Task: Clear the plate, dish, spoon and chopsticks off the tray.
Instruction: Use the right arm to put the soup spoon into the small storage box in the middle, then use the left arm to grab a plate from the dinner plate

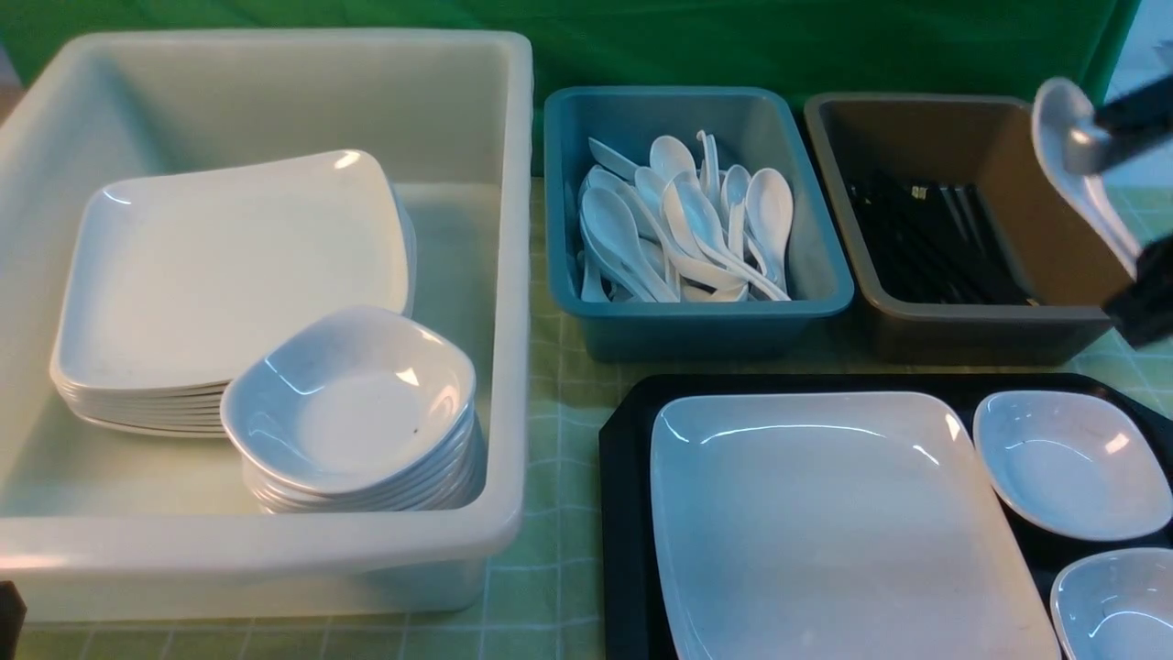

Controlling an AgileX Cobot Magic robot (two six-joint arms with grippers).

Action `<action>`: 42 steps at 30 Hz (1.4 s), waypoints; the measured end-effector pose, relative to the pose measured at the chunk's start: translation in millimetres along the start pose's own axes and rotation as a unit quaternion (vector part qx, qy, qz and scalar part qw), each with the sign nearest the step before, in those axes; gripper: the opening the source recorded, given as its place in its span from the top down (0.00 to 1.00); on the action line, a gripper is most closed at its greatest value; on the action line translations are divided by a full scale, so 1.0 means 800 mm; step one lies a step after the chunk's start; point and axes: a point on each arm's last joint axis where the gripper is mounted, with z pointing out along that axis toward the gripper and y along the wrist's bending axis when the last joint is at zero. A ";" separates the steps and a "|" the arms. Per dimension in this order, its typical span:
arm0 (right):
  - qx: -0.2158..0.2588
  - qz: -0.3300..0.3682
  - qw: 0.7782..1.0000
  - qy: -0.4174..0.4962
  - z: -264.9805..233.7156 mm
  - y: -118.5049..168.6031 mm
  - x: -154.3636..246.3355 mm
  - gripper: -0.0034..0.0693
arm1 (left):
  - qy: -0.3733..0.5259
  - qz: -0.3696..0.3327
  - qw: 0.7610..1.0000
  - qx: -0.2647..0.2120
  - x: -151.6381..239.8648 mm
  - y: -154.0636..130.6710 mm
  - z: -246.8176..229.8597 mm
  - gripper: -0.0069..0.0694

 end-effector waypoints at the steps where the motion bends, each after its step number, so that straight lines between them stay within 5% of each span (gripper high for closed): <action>1: -0.004 -0.002 0.999 -0.036 -0.004 0.011 -0.019 0.80 | 0.000 0.000 1.000 0.000 0.000 0.000 0.000 0.62; 5: -0.022 -0.014 0.994 -0.109 0.008 0.048 -0.070 0.80 | 0.000 0.000 1.000 0.000 0.000 0.000 0.000 0.62; 12: -0.044 -0.002 0.975 -0.219 0.123 0.105 -0.140 0.77 | 0.000 0.000 1.000 0.000 0.000 0.000 0.000 0.62; 19: -0.054 0.040 0.975 -0.214 0.186 0.114 -0.142 0.40 | 0.000 0.000 1.000 0.000 0.000 0.000 0.000 0.62; 22: -0.056 0.040 0.979 -0.192 0.173 0.113 -0.142 0.35 | 0.000 0.000 1.000 0.000 0.000 0.000 0.000 0.62; 26: -0.055 0.021 0.987 -0.149 0.122 0.107 -0.143 0.47 | 0.000 0.000 1.000 0.000 0.000 0.000 0.000 0.62; 28: -0.053 0.002 0.990 -0.132 0.091 0.103 -0.142 0.59 | 0.000 0.000 1.000 0.000 0.000 0.000 0.000 0.62; 30: -0.055 -0.027 0.994 -0.086 0.021 0.095 -0.128 0.83 | 0.000 0.000 1.000 0.000 0.000 0.000 0.000 0.62; 33: -0.055 -0.029 0.994 -0.084 -0.037 0.090 -0.107 0.92 | 0.000 0.000 1.000 0.000 0.000 0.000 0.000 0.62; 42: -0.052 -0.017 0.991 -0.124 -0.145 0.083 -0.003 0.94 | 0.000 0.000 1.000 0.000 0.000 0.000 0.000 0.62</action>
